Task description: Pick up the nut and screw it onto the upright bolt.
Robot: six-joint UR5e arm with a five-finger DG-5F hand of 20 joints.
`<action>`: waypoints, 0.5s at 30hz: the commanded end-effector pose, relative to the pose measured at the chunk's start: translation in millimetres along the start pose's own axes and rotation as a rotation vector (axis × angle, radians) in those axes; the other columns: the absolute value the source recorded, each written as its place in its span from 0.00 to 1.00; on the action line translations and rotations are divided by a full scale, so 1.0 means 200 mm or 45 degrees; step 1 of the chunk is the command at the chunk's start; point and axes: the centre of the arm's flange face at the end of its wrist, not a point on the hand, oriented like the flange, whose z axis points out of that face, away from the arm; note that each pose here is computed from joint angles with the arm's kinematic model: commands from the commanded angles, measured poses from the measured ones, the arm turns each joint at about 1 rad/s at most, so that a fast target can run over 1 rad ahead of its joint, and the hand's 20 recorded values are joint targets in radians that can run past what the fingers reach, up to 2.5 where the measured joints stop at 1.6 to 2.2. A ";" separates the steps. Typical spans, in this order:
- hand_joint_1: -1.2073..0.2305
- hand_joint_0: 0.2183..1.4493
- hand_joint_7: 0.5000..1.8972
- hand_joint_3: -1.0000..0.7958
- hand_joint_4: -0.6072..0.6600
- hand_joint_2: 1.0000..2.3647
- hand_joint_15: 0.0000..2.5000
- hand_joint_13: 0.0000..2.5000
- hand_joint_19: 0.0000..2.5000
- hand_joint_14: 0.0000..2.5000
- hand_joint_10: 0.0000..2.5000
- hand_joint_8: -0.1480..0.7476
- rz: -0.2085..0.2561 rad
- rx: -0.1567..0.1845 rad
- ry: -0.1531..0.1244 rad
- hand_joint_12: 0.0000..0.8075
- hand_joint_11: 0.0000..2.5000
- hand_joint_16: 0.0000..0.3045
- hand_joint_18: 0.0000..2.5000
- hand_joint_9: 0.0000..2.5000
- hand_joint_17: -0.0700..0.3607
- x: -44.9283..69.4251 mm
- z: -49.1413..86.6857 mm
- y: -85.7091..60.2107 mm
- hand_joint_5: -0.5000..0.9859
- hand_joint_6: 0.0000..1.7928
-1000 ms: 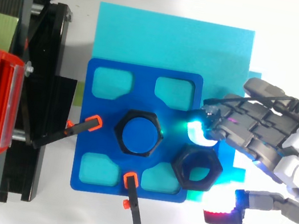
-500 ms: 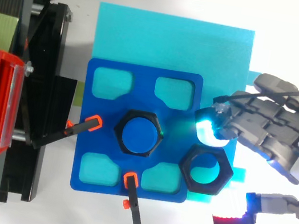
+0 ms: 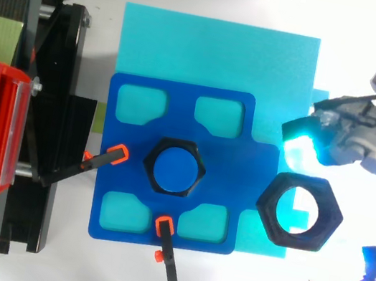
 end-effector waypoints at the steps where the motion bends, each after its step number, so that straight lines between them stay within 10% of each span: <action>1: 0.42 0.30 0.55 0.28 0.65 0.00 0.01 0.29 0.01 0.00 0.00 0.43 0.040 -0.028 -0.046 0.31 0.06 0.08 0.18 0.28 0.28 -0.12 0.06 0.04 0.24 0.28; 8: 0.43 0.30 0.55 0.28 0.65 0.00 0.02 0.29 0.02 0.00 0.00 0.43 0.079 -0.088 -0.100 0.31 0.07 0.08 0.18 0.28 0.28 -0.25 0.14 0.05 0.24 0.28; 15: 0.43 0.30 0.55 0.28 0.65 0.00 0.01 0.29 0.02 0.00 0.00 0.43 0.125 -0.103 -0.178 0.31 0.07 0.08 0.18 0.29 0.28 -0.19 0.25 -0.02 0.24 0.28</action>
